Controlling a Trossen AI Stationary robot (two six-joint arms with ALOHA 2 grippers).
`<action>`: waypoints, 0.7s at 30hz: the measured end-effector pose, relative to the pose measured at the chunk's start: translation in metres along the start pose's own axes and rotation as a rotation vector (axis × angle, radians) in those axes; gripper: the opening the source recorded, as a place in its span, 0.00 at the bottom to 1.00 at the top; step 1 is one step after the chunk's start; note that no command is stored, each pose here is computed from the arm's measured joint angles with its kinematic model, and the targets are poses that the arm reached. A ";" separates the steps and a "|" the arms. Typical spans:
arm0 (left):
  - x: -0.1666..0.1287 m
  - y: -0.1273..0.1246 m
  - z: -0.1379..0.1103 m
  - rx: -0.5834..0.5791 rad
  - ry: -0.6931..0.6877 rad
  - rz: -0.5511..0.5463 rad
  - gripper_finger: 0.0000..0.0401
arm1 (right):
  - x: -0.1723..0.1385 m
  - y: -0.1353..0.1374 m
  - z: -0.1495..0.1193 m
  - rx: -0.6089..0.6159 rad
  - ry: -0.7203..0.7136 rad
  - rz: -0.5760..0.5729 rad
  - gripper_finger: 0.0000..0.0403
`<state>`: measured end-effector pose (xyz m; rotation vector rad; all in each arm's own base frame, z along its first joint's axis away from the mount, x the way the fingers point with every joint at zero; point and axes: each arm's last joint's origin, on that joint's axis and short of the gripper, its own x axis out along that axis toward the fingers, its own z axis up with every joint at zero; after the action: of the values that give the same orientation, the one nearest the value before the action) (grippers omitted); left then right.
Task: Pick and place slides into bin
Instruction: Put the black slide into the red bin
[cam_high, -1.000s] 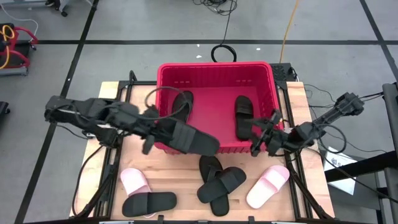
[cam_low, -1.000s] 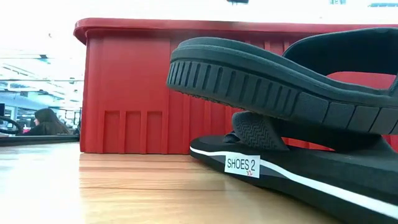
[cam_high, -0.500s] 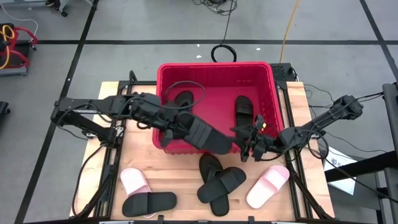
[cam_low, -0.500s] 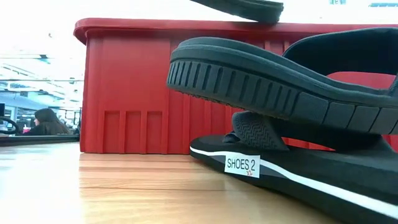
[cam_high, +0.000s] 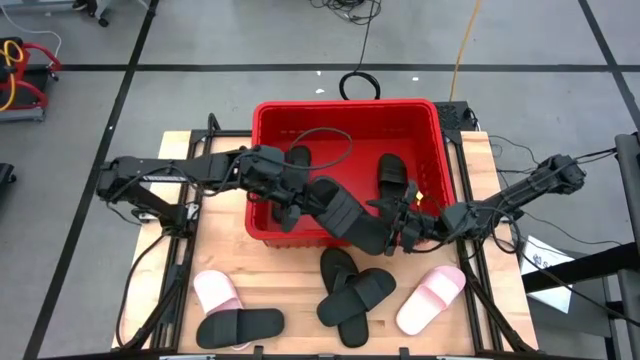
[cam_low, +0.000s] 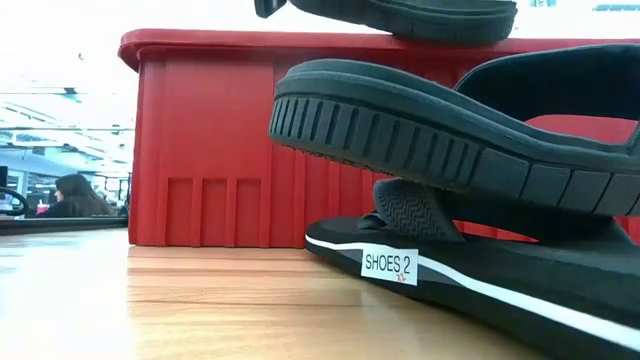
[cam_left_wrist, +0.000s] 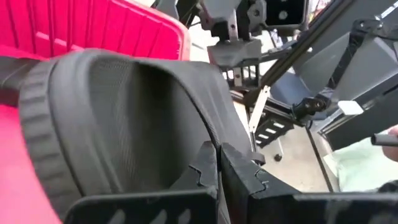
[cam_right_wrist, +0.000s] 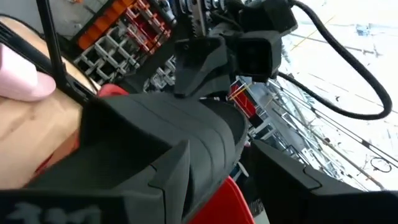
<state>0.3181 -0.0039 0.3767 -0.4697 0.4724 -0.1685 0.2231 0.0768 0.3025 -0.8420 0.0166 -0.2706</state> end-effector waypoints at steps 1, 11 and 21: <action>0.002 0.000 0.000 0.005 -0.004 -0.007 0.00 | 0.001 0.000 -0.001 -0.005 0.011 0.003 0.40; 0.001 0.004 0.003 0.026 -0.021 -0.001 0.00 | 0.001 0.002 -0.006 -0.001 0.045 0.027 0.40; -0.001 0.012 0.007 0.048 -0.033 0.017 0.00 | 0.001 0.003 -0.006 -0.014 0.044 0.031 0.40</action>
<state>0.3209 0.0094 0.3770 -0.4211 0.4387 -0.1553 0.2243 0.0742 0.2968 -0.8490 0.0727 -0.2604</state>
